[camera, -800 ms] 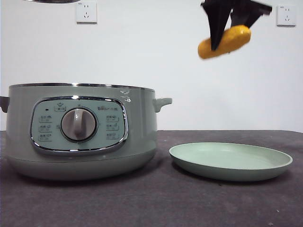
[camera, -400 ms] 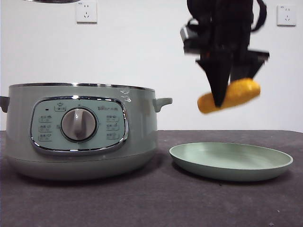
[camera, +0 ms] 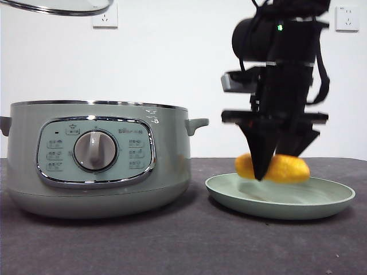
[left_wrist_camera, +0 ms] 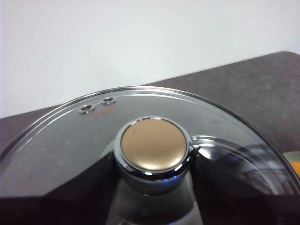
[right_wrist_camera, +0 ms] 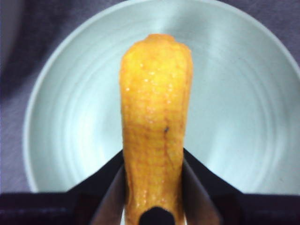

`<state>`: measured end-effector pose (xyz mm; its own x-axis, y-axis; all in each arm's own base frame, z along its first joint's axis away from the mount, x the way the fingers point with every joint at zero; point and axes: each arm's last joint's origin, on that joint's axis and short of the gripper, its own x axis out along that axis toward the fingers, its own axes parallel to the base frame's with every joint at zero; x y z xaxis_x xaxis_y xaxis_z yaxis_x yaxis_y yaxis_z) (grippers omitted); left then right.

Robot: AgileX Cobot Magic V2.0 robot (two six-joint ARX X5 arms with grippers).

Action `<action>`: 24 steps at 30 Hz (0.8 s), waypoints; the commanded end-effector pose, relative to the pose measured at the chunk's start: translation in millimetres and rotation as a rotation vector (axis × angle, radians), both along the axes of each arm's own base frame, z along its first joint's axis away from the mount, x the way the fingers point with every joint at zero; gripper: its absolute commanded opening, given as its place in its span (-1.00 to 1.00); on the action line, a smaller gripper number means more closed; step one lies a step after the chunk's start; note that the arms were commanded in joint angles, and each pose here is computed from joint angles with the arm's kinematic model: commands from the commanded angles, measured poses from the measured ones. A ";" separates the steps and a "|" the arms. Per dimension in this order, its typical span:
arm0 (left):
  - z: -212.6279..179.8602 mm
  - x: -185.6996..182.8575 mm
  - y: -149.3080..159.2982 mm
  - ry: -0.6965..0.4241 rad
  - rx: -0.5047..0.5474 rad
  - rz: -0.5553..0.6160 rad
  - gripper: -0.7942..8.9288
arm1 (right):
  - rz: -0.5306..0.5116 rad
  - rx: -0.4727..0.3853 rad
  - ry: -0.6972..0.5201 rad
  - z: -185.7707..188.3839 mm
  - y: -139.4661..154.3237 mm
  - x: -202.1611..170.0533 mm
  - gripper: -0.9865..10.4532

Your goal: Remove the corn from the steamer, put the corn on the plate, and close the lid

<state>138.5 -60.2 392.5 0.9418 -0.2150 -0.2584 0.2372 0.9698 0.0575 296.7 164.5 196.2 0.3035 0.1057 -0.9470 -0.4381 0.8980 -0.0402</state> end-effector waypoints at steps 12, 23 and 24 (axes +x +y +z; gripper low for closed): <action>7.6 0.5 -1.0 -0.057 -0.032 -0.019 -0.85 | -0.039 0.005 0.019 -23.4 -4.1 -7.6 -0.11; -6.5 25.3 -17.0 0.053 -0.054 -0.130 -0.85 | -0.051 0.062 -0.069 20.9 -12.9 -23.6 0.00; -8.8 29.3 -19.4 0.066 -0.053 -0.142 -0.85 | -0.051 0.072 -0.085 28.4 -14.8 -26.9 0.00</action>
<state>165.7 -78.2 376.2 0.8664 -0.3402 -0.3655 0.3678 0.9299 0.0063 273.6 151.4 221.7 0.3845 0.1518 -0.9106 -0.3974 0.9175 -0.0148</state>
